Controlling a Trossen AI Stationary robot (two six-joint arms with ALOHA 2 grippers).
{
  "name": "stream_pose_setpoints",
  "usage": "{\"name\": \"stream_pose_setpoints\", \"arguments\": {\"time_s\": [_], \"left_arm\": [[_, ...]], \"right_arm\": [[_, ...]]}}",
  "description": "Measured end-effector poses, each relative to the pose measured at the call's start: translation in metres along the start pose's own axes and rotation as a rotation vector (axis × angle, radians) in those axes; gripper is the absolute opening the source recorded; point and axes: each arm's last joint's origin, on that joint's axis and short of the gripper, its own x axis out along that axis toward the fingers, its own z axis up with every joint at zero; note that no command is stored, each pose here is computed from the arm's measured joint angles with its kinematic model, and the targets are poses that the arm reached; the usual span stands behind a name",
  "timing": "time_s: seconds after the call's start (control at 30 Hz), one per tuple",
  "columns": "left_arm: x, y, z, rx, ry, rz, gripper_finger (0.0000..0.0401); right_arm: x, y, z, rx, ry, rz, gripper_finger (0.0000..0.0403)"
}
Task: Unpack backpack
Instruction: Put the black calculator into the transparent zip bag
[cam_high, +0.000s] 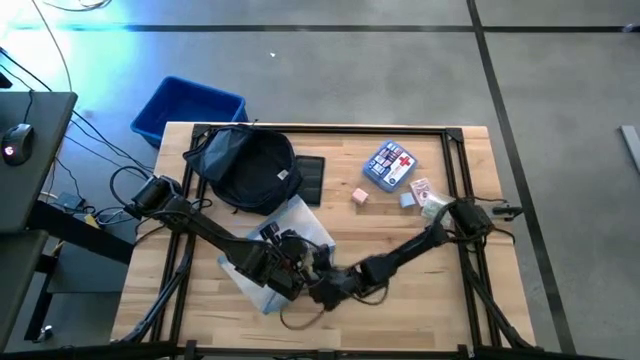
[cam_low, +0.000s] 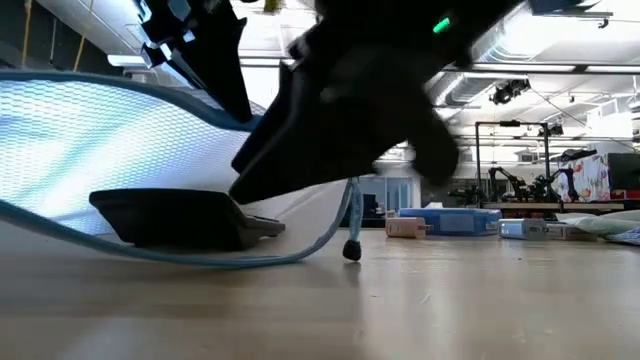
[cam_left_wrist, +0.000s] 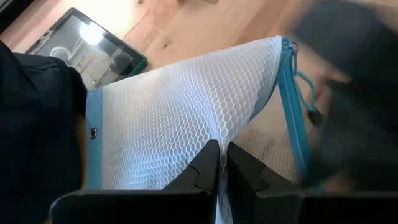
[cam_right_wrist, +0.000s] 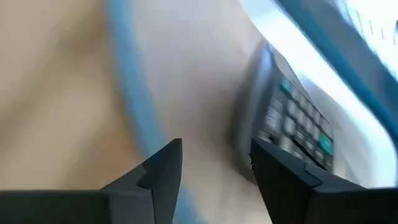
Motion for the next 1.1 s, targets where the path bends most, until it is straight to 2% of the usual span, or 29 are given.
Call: {"name": "stream_pose_setpoints", "arguments": {"time_s": [0.13, 0.33, 0.4, 0.53, 0.63, 0.73, 0.93, 1.1], "left_arm": [[0.000, 0.000, 0.000, -0.002, -0.003, 0.001, 0.0000], [-0.003, -0.002, -0.002, 0.000, -0.003, -0.011, 0.0000], [-0.003, -0.001, -0.004, 0.020, 0.014, -0.001, 0.0000], [-0.001, 0.001, -0.009, 0.014, 0.030, 0.017, 0.0000], [-0.002, 0.001, -0.009, 0.012, 0.021, 0.014, 0.0000], [-0.003, 0.001, -0.010, 0.021, 0.009, 0.022, 0.0000], [-0.004, -0.004, -0.012, 0.005, -0.027, 0.012, 0.0000], [-0.001, -0.007, -0.010, 0.009, -0.073, 0.027, 0.0000]], "right_arm": [[0.002, 0.000, -0.001, 0.103, -0.006, 0.131, 0.0145], [0.026, -0.029, -0.013, 0.229, 0.009, 0.180, 0.0040], [0.040, -0.036, -0.017, 0.256, -0.023, 0.150, 0.0011], [0.056, -0.042, -0.016, 0.267, -0.137, -0.038, 0.0011], [0.057, -0.045, -0.012, 0.284, -0.197, -0.085, 0.0007], [0.057, -0.045, -0.011, 0.283, -0.212, -0.025, 0.0002], [0.046, -0.023, -0.007, 0.310, -0.176, 0.084, 0.0002], [0.019, 0.001, -0.006, 0.189, -0.040, 0.131, 0.0002]]}}
